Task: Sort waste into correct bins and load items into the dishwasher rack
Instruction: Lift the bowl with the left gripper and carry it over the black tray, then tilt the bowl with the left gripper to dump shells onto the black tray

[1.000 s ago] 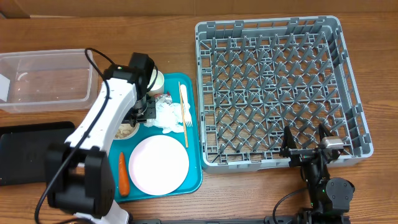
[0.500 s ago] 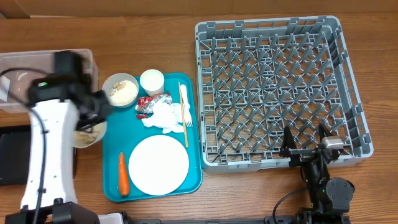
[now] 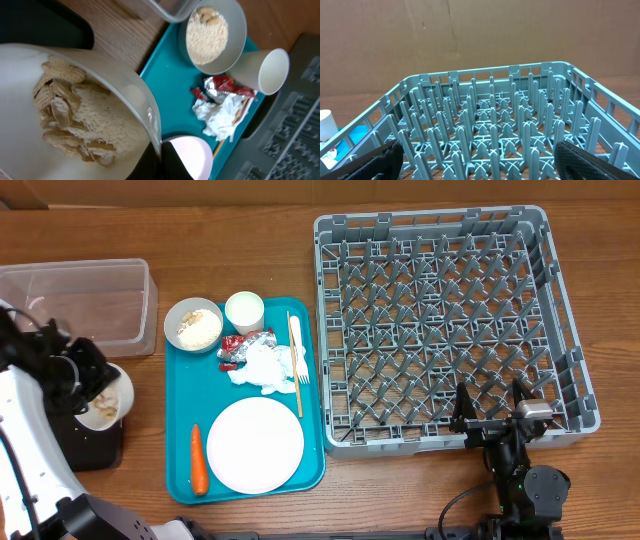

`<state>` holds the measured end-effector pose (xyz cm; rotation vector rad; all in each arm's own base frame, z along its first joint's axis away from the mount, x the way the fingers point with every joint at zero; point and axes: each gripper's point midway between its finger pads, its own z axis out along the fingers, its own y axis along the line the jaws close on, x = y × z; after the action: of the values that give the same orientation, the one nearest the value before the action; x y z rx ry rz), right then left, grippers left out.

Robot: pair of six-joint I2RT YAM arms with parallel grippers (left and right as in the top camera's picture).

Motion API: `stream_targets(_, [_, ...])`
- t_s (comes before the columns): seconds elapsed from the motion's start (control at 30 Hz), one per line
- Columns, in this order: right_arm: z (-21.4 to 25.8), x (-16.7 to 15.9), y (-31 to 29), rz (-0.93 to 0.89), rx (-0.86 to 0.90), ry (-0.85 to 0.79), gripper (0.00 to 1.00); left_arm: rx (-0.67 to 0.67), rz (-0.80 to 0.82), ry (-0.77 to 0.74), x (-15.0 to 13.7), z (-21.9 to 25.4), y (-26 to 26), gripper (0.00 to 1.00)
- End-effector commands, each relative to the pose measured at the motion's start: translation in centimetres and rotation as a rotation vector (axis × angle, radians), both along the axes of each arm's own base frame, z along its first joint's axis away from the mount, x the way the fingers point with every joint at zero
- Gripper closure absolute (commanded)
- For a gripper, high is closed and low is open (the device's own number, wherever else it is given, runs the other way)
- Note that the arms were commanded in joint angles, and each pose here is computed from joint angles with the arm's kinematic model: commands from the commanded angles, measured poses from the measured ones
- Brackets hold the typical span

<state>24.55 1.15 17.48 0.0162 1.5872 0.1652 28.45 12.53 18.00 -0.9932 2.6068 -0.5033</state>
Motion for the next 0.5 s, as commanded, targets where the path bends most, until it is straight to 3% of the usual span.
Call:
stream_targets(0.0, [-0.2, 0.0, -0.3, -0.016, -0.007, -0.003, 0.0, -0.109, 0.036, -0.109, -0.2, 0.0, 0.4, 0.96])
stream_targets(0.47, [-0.2, 0.0, -0.3, -0.016, -0.007, -0.003, 0.0, -0.169, 0.221, -0.242, -1.7, -2.4, 5.5, 0.96])
